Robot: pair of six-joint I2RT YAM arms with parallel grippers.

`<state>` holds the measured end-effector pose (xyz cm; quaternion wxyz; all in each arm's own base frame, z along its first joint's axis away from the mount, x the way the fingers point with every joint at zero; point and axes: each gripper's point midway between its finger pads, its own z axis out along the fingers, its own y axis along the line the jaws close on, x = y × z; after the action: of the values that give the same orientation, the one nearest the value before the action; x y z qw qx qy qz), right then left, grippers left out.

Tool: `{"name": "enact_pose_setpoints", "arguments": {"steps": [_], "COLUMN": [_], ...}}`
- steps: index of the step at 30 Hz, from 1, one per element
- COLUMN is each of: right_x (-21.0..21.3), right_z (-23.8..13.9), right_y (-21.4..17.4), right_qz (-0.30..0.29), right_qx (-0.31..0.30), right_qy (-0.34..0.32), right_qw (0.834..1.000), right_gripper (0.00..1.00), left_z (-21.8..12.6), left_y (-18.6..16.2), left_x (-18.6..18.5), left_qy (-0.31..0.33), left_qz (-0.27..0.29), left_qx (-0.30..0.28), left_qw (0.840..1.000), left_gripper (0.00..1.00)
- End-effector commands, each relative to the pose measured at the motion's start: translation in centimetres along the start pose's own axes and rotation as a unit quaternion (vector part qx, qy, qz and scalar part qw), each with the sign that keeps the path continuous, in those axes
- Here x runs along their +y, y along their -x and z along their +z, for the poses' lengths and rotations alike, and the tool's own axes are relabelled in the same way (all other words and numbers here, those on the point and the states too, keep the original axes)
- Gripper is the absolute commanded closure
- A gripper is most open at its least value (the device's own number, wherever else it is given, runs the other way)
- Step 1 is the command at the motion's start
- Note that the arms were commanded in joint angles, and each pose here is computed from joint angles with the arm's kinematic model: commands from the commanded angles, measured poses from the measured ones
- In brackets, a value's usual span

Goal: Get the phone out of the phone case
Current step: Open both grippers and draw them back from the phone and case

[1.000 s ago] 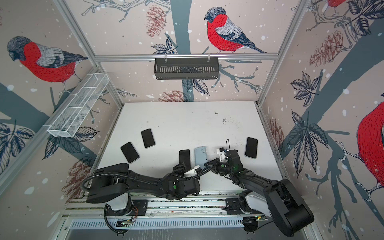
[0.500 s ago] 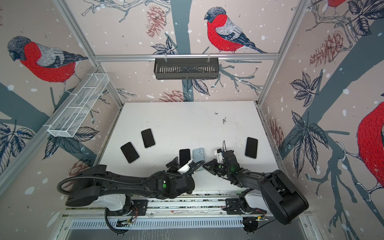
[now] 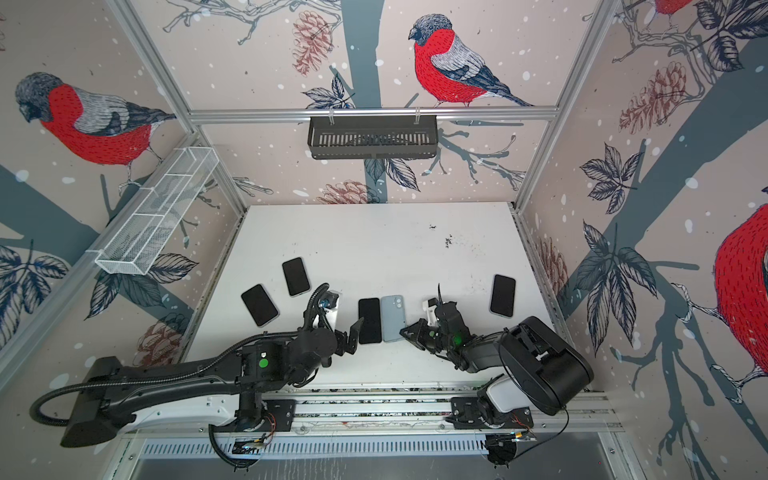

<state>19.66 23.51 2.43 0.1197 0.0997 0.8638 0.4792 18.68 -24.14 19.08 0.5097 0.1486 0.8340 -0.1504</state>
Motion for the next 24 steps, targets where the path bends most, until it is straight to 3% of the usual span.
{"name": "enact_pose_setpoints", "arguments": {"steps": [1, 24], "right_x": [1.4, 4.4], "right_z": [0.5, 7.6], "right_y": [0.4, -5.3], "right_qz": [-0.003, 0.049], "right_qx": [-0.017, -0.007], "right_qy": [0.023, 0.053], "right_qw": [1.0, 0.997], "right_gripper": [0.99, 0.99], "left_z": [-0.3, -0.8], "left_y": [-0.3, -0.1], "left_x": [0.3, 0.9], "left_qy": [0.001, 0.004], "left_qz": [-0.047, -0.114], "left_qx": [0.013, 0.005], "left_qw": [0.999, 0.994], "left_gripper": [0.01, 0.01]}}
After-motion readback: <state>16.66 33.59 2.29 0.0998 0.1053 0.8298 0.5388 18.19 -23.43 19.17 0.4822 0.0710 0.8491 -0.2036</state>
